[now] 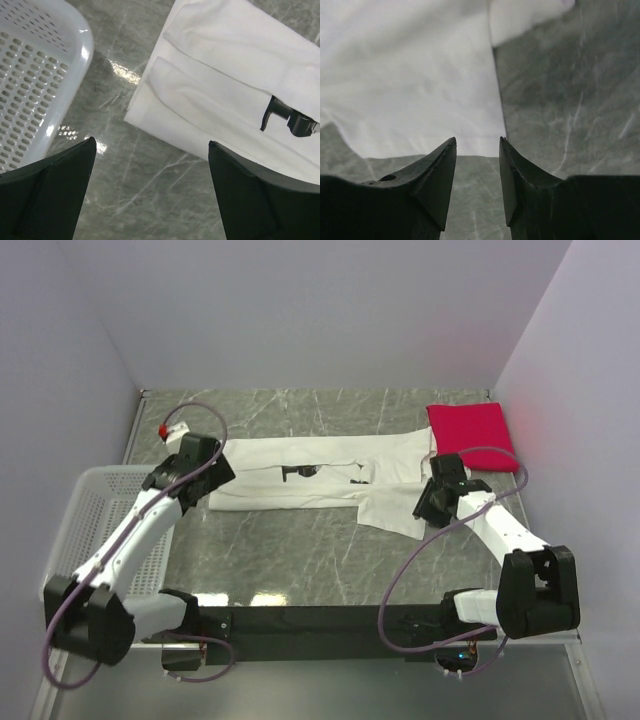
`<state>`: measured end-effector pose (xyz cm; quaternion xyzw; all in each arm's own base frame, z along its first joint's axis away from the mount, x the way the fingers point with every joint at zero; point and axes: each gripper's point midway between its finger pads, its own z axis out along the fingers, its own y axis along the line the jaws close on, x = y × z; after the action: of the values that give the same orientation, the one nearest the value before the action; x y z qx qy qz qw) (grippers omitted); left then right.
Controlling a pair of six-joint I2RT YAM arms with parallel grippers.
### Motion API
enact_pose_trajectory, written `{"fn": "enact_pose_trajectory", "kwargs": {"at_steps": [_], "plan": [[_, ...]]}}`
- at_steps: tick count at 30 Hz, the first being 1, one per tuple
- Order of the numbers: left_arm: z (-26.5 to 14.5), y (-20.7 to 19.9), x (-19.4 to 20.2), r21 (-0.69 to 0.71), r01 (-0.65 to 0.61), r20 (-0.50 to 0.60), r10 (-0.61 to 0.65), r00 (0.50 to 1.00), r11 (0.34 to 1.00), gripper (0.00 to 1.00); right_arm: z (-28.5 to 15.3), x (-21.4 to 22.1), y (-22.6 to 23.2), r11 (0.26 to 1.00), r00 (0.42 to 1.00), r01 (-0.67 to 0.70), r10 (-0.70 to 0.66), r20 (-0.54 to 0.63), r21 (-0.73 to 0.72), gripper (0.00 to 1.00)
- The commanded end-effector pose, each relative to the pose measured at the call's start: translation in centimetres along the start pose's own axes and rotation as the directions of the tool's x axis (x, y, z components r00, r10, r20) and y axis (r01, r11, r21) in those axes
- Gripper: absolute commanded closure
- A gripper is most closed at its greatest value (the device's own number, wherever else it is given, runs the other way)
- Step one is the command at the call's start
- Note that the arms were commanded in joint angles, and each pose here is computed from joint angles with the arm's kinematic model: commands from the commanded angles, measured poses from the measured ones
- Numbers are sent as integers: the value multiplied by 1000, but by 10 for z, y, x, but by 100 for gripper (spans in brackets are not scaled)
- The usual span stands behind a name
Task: Fold and stack the t-shirts
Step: Fold the tshirt
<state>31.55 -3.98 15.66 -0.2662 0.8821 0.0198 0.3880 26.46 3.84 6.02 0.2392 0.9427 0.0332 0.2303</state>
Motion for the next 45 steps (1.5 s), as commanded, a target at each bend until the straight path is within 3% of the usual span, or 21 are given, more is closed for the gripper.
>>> {"fn": "enact_pose_trajectory", "kwargs": {"at_steps": [1,6,12,20,23,25,27,30,36,45], "plan": [[-16,10,-5,70,-48,88,42,995,996,0,4,17,-11,999,1000,-21,22,-22,30,53],[-28,16,-3,146,-40,171,14,985,989,0,16,34,-13,999,995,-25,29,-94,37,53],[-15,25,13,118,-34,153,15,988,992,1,24,42,-15,998,992,-39,45,-119,51,55],[-14,27,5,90,-33,174,17,985,995,1,35,58,-17,996,985,-65,75,-156,65,55],[-16,29,2,85,-27,195,10,981,996,1,38,61,-18,995,984,-75,84,-156,64,60],[-17,30,0,85,-24,204,6,979,996,2,37,58,-17,995,986,-77,84,-145,59,71],[-17,30,0,83,-26,203,8,979,996,2,32,44,-10,996,990,-81,85,-110,44,87],[-16,30,1,78,-29,194,13,981,997,2,20,16,6,997,995,-81,82,-53,12,100],[-16,30,2,82,-31,192,15,981,996,2,-1,-44,42,994,994,-91,94,48,-58,100],[-14,29,4,82,-33,187,17,982,996,2,-2,-111,94,986,989,-94,109,104,-136,100]]}}
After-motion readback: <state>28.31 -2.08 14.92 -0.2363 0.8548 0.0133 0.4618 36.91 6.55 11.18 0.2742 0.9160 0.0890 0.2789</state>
